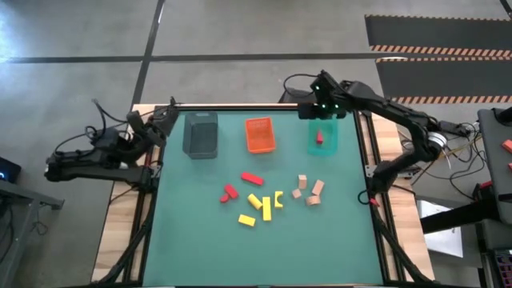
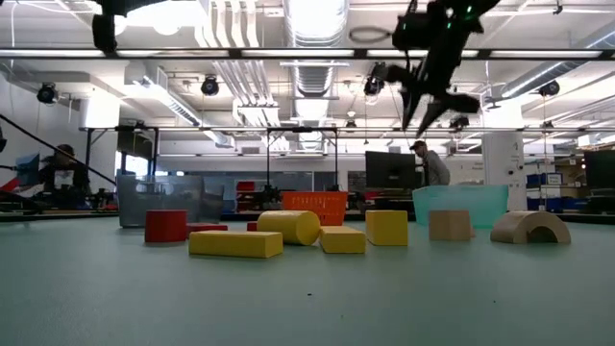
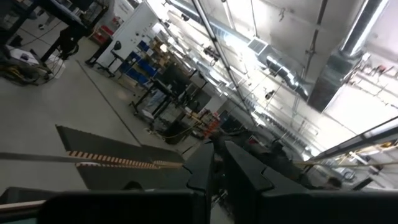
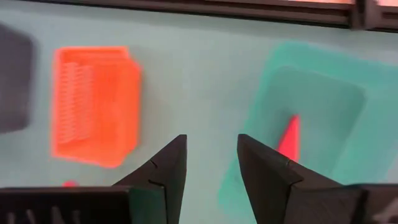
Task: Sort & place blocks by color
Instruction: Put the yellow block into the black bin
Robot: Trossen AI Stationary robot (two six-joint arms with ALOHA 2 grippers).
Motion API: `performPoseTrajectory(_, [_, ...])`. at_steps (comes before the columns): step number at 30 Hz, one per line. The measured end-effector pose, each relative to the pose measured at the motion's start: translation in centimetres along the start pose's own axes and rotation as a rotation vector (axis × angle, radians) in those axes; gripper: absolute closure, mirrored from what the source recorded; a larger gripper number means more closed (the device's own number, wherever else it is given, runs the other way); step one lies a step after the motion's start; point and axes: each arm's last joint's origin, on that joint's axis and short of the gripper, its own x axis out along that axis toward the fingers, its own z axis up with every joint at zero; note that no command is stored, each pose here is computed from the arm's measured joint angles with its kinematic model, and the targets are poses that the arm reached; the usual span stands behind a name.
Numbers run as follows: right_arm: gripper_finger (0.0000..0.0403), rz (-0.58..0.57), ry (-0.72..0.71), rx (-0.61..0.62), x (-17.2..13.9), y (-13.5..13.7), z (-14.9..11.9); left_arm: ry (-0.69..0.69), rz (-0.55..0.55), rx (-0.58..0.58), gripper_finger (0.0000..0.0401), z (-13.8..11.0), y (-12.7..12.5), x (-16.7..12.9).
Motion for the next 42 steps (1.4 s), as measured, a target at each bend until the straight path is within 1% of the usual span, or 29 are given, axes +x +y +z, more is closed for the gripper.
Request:
performPoseTrajectory(7, [0.0283, 0.145, 0.003, -0.064, -3.6, 3.2, -4.5, 0.05, 0.01, 0.031, 0.0381, -1.2, -0.2, 0.9])
performPoseTrajectory(12, [0.0289, 0.231, 0.043, -0.154, -5.6, 4.8, -7.9, 0.084, -0.013, 0.031, 0.0381, -1.6, -0.5, 1.4])
performPoseTrajectory(16, [0.0294, 0.246, 0.111, -0.255, -6.6, 5.3, -10.6, 0.132, -0.06, -0.041, 0.0381, -1.7, -1.3, 2.1])
performPoseTrajectory(21, [0.0299, 0.221, 0.168, -0.418, -7.4, 5.2, -13.0, 0.229, -0.112, -0.122, 0.0381, -2.5, -2.7, 3.6])
performPoseTrajectory(26, [0.0299, 0.231, 0.116, -0.591, -8.3, 5.1, -14.3, 0.331, -0.139, -0.182, 0.0381, -3.9, -4.7, 5.1])
performPoseTrajectory(29, [0.0301, 0.261, 0.056, -0.675, -9.1, 5.0, -14.7, 0.354, -0.171, -0.2, 0.0381, -4.3, -6.5, 5.9])
performPoseTrajectory(34, [0.0301, 0.395, -0.082, -0.786, -10.3, 5.0, -14.6, 0.418, -0.152, -0.271, 0.0381, -5.9, -8.4, 7.2])
performPoseTrajectory(37, [0.0302, 0.459, -0.155, -0.845, -10.4, 4.7, -14.7, 0.454, -0.157, -0.306, 0.0381, -6.9, -9.6, 7.7])
performPoseTrajectory(40, [0.0305, 0.523, -0.209, -0.874, -9.9, 4.4, -14.9, 0.504, -0.14, -0.364, 0.0381, -8.3, -10.5, 8.0])
performPoseTrajectory(42, [0.031, 0.586, -0.214, -0.884, -9.2, 4.2, -15.2, 0.539, -0.126, -0.396, 0.0381, -9.4, -11.0, 8.0])
